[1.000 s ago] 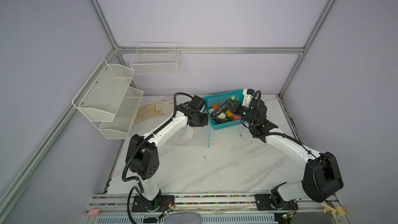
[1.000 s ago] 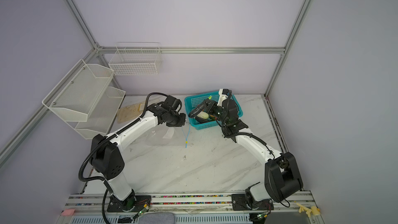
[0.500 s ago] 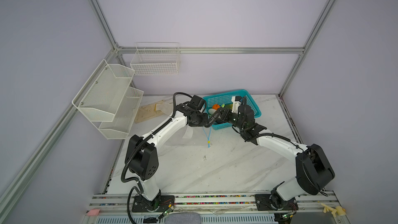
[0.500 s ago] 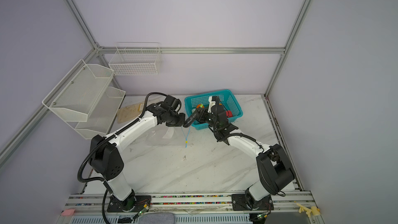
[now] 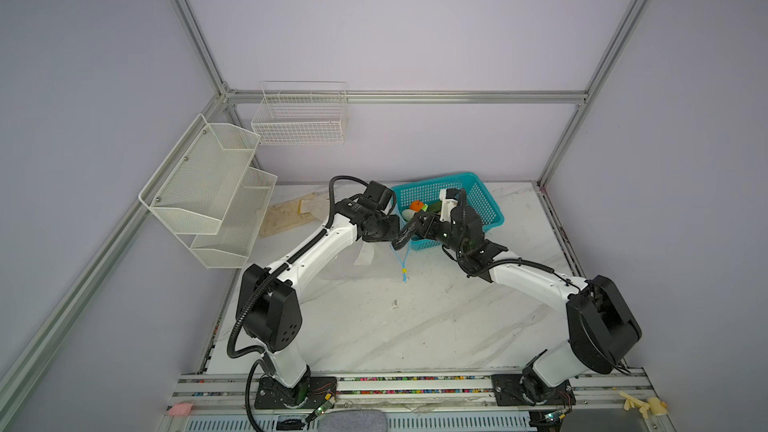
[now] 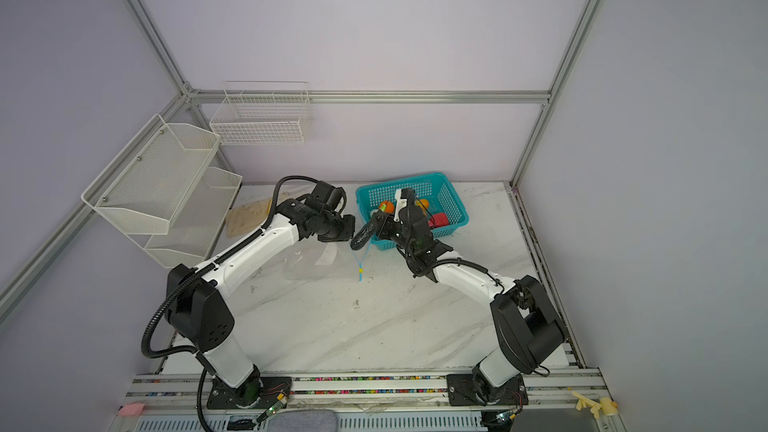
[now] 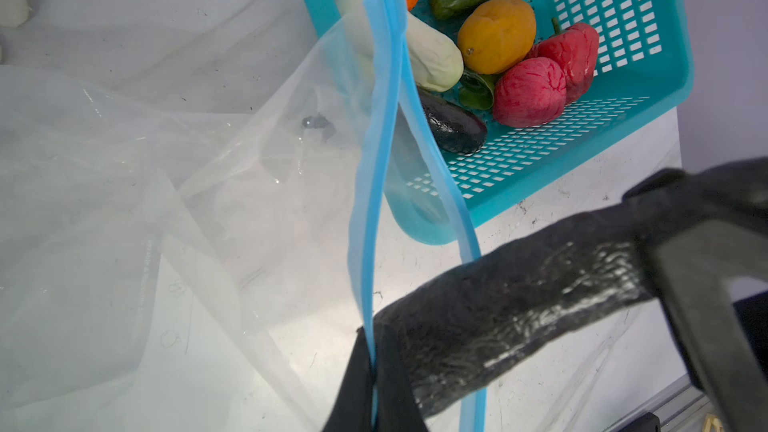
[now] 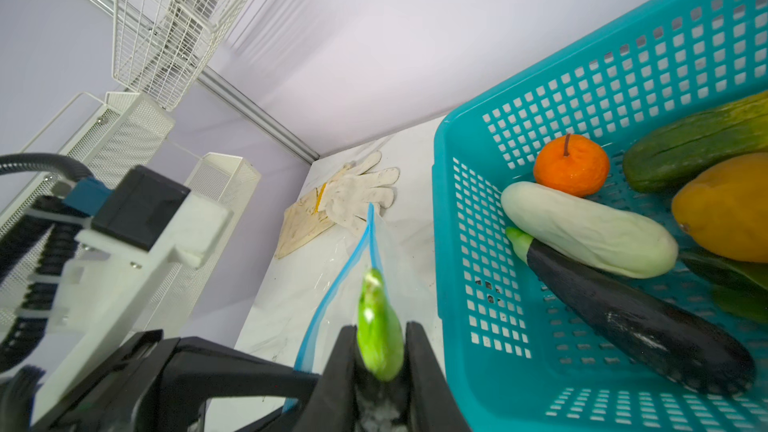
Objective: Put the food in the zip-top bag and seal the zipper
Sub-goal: 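Carry the eggplant toward the open bag beside the left gripper, then lower the eggplant into the bag and open the right gripper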
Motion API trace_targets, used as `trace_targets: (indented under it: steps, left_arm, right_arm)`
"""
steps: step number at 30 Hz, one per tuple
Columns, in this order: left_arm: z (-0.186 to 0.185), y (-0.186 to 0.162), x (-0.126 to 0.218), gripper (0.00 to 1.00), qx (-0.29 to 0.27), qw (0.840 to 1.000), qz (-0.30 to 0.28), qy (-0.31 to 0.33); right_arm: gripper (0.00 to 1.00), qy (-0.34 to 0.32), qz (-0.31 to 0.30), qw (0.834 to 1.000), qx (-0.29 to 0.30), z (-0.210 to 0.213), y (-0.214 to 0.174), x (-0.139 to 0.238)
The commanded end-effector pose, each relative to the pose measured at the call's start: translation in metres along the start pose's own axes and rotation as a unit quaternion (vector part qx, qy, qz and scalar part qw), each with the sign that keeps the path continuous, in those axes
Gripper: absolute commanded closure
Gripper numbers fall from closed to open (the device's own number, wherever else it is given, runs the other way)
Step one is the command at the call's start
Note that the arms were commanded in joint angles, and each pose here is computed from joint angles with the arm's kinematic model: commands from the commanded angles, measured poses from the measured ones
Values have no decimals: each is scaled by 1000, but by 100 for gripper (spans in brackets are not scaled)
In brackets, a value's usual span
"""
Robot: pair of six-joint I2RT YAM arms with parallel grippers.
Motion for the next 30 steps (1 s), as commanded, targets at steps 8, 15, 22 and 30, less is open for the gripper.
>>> trace_targets:
  steps: [8,15,22,30]
  left_arm:
    - [-15,17,27,100,5,999,-38,-31]
    - [-14,18,26,100,4,999,-38,-29]
    - [-14,17,25,100,4,999,-37,-28]
    - [-14,18,32,100,2,999,-43,-30]
  right_arm:
    - [74,12,15,999,26,17,-11,-14]
    - [63,17,20,999,26,20,-13,-18]
    - [61,20,18,999,29,23,-8,-17]
    - [61,25,19,999,33,30,-1,-14]
Point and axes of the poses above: each gripper's point midway between its finger pads, its own x axis back along the fingers, its own z axis along the line the jaws close on, y = z × x, the point moved 1 cm from there along x, back along the fingers, and after that the axes turned 9 degrees about x, right-handed, at the moved point
